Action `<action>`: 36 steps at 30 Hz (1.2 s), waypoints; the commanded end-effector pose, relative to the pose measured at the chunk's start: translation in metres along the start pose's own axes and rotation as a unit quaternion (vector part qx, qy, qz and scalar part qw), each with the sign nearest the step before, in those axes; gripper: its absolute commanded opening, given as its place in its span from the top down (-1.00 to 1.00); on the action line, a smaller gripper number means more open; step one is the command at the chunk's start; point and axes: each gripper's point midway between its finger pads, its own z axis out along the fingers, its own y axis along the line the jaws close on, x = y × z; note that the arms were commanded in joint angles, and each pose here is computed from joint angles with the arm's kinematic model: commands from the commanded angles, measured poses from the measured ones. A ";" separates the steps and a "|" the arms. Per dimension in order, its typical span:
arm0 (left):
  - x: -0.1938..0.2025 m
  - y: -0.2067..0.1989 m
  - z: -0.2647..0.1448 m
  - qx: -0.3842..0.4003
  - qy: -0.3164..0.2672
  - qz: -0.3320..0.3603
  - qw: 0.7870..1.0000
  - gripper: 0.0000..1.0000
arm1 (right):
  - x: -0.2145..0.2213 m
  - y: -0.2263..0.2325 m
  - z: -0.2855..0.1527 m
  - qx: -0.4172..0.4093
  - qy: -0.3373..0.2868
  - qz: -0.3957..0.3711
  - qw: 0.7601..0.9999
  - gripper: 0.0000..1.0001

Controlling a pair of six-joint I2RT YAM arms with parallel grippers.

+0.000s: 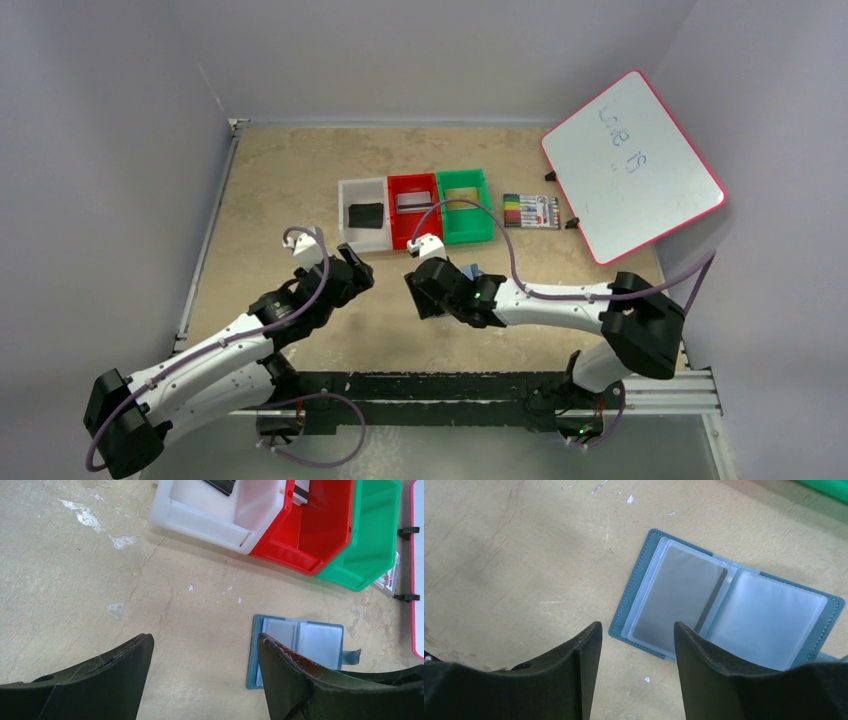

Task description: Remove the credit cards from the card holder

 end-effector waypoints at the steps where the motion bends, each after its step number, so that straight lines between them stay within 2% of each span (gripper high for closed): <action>1: -0.015 -0.024 -0.005 0.032 -0.016 -0.020 0.999 -0.51 | 0.000 -0.018 0.000 0.027 0.002 -0.003 1.000 -0.16; 9: -0.014 -0.025 -0.004 0.033 -0.014 -0.020 0.999 -0.51 | 0.023 -0.019 0.019 0.024 0.042 -0.012 0.999 -0.19; 16: -0.015 -0.023 -0.006 0.030 -0.013 -0.016 0.999 -0.51 | 0.039 -0.026 0.032 0.058 0.079 -0.009 0.995 -0.14; 22: -0.016 -0.022 -0.007 0.030 -0.016 -0.017 0.999 -0.52 | 0.040 -0.026 0.032 0.056 0.079 -0.004 0.995 0.31; 25: -0.014 -0.023 -0.005 0.032 -0.012 -0.015 0.999 -0.52 | 0.037 -0.026 0.030 0.053 0.073 0.004 0.996 0.36; 31: -0.012 -0.024 -0.005 0.033 -0.008 -0.012 0.999 -0.52 | 0.028 -0.034 0.027 0.039 0.052 0.042 0.997 0.71; 36: -0.011 -0.024 -0.004 0.035 -0.007 -0.013 0.999 -0.52 | 0.015 -0.029 0.023 0.007 0.027 0.063 0.998 0.83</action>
